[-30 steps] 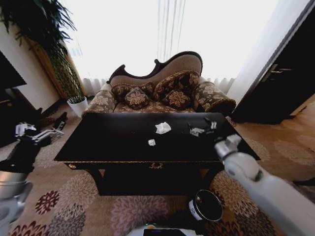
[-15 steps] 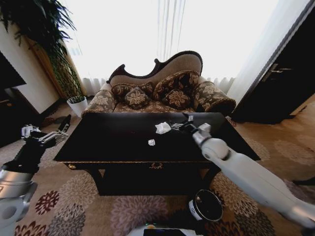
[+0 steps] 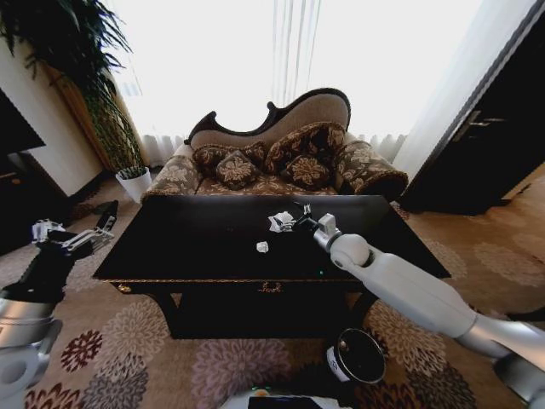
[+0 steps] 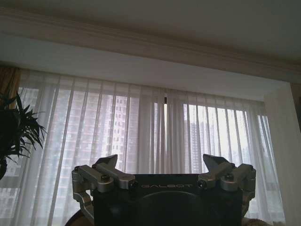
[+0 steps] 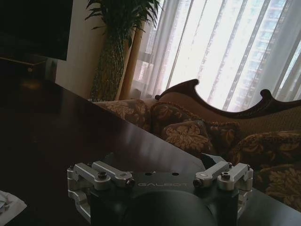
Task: Move to the front of the table and place the trash on the table into the trash bin.
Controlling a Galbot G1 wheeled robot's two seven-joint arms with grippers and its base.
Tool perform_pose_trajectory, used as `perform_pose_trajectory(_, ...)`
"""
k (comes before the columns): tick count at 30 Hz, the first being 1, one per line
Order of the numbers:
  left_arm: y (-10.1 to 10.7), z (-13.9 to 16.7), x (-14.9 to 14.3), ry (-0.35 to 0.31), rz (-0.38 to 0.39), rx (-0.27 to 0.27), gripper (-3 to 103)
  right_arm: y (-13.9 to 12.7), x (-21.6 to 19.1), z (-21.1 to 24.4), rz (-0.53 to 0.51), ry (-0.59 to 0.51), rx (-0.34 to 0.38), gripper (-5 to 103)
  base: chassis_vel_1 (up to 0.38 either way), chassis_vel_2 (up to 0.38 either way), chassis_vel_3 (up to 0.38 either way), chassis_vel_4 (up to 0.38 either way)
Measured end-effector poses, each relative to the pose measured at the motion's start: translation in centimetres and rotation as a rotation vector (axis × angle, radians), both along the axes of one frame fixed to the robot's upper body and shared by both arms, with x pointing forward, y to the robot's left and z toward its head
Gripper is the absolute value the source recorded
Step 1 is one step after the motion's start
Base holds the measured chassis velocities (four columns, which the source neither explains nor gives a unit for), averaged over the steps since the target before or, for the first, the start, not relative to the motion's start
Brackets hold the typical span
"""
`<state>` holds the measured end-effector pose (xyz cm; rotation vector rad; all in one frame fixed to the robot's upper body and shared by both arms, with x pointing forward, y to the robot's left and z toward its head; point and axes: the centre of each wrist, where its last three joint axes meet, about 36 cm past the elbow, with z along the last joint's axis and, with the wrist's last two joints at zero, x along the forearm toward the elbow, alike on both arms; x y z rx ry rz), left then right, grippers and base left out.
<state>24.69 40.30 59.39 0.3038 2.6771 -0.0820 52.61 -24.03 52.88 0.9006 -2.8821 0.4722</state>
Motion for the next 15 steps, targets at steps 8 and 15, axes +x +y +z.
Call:
perform_pose_trajectory(8,-0.2,-0.2,-0.1,0.003,0.001,-0.007,100,-0.4,0.9,1.0,-0.012,0.137,-0.012,100,0.000,0.000,0.000,0.000)
perform_pose_trajectory(15,0.2,0.1,-0.2,-0.007,0.012,0.007,100,0.1,1.7,2.0,-0.007,0.216,-0.032,100,0.000,0.000,0.000,0.000)
